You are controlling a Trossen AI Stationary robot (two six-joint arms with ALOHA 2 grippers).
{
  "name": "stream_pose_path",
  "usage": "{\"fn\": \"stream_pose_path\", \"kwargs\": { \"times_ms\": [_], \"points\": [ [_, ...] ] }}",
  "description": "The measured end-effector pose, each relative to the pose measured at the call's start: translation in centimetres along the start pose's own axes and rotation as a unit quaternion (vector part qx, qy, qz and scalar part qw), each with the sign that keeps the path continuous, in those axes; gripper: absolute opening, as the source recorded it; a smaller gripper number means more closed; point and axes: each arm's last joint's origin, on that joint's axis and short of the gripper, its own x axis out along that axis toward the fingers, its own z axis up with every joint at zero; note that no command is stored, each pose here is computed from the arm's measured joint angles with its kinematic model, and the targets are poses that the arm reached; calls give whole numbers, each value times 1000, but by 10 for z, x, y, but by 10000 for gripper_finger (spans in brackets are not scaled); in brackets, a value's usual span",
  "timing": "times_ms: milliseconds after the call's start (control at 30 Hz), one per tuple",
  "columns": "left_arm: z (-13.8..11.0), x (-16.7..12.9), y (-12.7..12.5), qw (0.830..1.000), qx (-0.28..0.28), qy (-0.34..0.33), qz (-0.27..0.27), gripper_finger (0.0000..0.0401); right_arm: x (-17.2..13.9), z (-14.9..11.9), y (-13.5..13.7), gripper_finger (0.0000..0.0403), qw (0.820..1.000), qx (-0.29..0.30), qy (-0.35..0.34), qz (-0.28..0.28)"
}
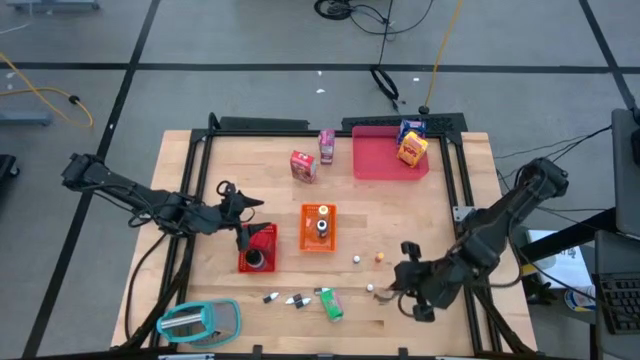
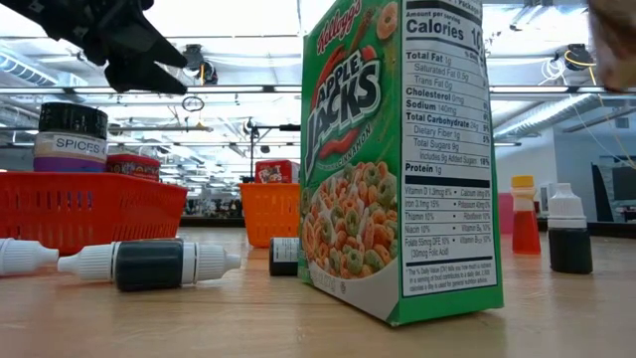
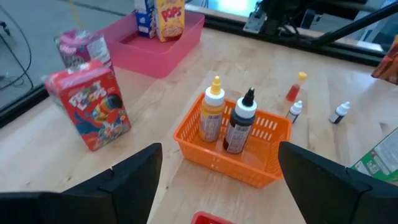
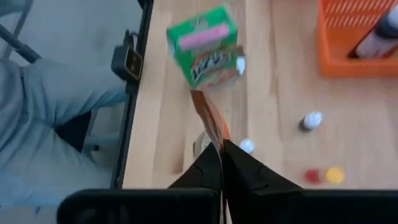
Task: Pick & Place Kitchen Items
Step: Put the orange seasoning pack into the red bin
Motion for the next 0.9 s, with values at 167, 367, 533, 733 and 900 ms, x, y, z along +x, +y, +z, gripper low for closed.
{"fn": "stream_pose_path", "kwargs": {
  "times_ms": [167,367,533,733,900],
  "points": [
    [7,0,-4,999,15,-28,-26,324,-4,22,-14,0,998,-21,-52,-27],
    [13,-1,-7,997,32,-54,-48,324,-1,45,-32,0,992,-40,-109,-41],
    [14,-1,-7,996,42,-60,-49,324,-1,64,-48,0,985,-49,-158,-55],
    [15,-1,-7,996,49,-64,-50,324,-3,83,-68,0,972,-62,-213,-77],
    [19,-2,-9,993,62,-83,-54,324,2,97,-83,0,965,-73,-241,-68]
  ]
}}
